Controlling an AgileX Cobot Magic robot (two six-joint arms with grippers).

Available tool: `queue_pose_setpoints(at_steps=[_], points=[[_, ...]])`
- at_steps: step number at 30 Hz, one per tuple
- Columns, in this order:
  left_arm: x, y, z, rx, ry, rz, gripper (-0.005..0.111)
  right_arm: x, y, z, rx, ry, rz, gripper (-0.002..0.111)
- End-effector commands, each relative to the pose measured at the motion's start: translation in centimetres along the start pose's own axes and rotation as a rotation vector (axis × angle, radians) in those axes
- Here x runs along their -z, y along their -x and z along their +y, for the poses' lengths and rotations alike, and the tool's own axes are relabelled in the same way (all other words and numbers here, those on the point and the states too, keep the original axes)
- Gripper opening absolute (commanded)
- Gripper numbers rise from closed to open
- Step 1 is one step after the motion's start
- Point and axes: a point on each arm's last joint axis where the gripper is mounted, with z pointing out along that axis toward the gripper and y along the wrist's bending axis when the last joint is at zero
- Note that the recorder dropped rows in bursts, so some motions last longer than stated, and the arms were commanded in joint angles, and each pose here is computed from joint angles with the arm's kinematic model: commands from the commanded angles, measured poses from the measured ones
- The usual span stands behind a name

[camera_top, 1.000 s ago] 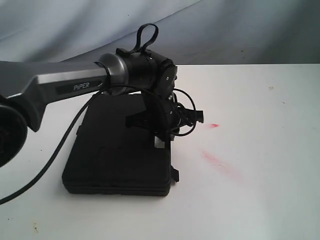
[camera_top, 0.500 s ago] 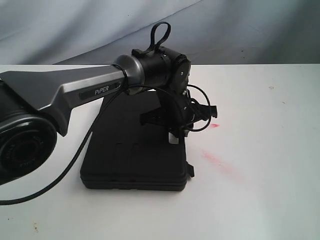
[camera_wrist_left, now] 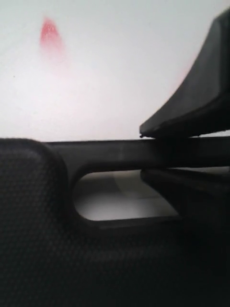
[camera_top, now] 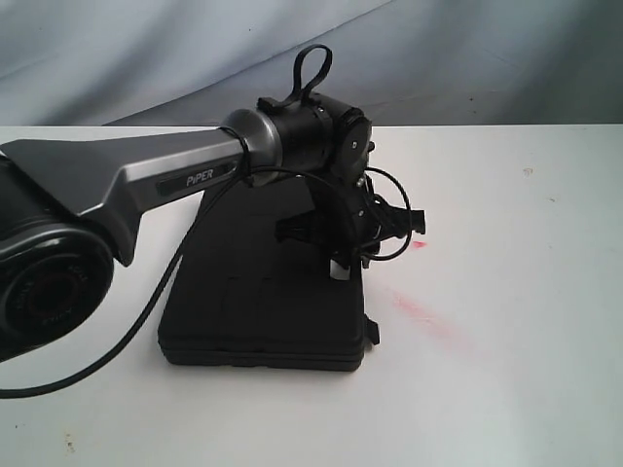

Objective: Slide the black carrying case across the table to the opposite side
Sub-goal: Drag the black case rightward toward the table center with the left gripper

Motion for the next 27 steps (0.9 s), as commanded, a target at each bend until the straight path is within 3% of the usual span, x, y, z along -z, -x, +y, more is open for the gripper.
queue_pose_setpoints(at_steps=[1, 4, 27], points=[[-1.2, -0.7, -0.7, -0.014, -0.018, 0.021, 0.035, 0.0, -0.1, 0.0, -0.006, -0.005, -0.004, 0.0], [-1.2, -0.7, -0.6, -0.015, -0.015, 0.025, 0.039, 0.0, -0.1, 0.0, -0.006, -0.005, -0.004, 0.0], [2.7, 0.1, -0.5, -0.05, 0.004, -0.039, 0.039, 0.0, -0.1, 0.0, -0.006, -0.005, -0.004, 0.0]])
